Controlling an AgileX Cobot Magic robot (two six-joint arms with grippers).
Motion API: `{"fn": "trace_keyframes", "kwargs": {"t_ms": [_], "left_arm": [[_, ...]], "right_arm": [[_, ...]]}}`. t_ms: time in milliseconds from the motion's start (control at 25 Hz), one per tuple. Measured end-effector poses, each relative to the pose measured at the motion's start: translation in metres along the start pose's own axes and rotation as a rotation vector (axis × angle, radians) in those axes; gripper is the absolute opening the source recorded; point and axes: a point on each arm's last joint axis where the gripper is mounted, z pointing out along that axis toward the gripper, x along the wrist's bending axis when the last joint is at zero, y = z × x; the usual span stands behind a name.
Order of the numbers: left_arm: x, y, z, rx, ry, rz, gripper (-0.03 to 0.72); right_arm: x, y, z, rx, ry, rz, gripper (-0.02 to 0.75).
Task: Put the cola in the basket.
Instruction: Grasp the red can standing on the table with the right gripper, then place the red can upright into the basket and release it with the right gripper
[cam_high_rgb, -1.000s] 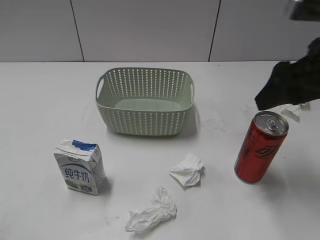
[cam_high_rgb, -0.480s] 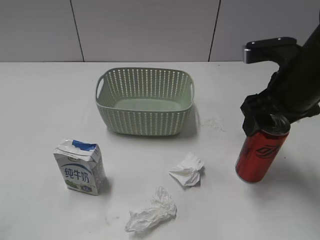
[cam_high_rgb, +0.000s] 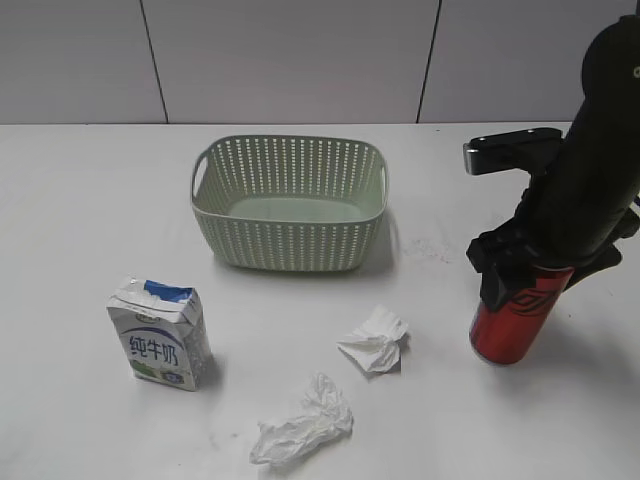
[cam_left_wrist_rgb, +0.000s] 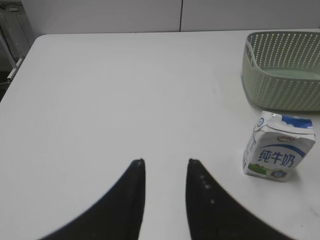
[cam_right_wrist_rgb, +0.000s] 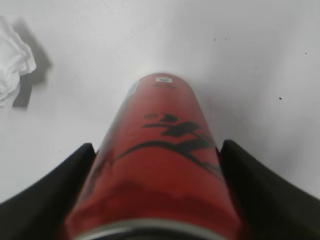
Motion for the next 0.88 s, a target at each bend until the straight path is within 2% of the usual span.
{"fn": "trace_keyframes", "kwargs": {"t_ms": [80, 480, 640, 880], "left_arm": [[0.0, 0.0, 0.0, 0.0, 0.0, 0.0, 0.228], [0.0, 0.0, 0.0, 0.0, 0.0, 0.0, 0.228], [0.0, 0.0, 0.0, 0.0, 0.0, 0.0, 0.228], [0.0, 0.0, 0.0, 0.0, 0.0, 0.0, 0.228]], "right_arm": [[0.0, 0.001, 0.0, -0.009, 0.001, 0.0, 0.527], [0.003, 0.016, -0.013, -0.032, 0.008, -0.049, 0.525], [0.009, 0.043, -0.051, -0.119, 0.008, -0.106, 0.525], [0.018, 0.087, -0.121, -0.36, 0.008, -0.183, 0.524]]}}
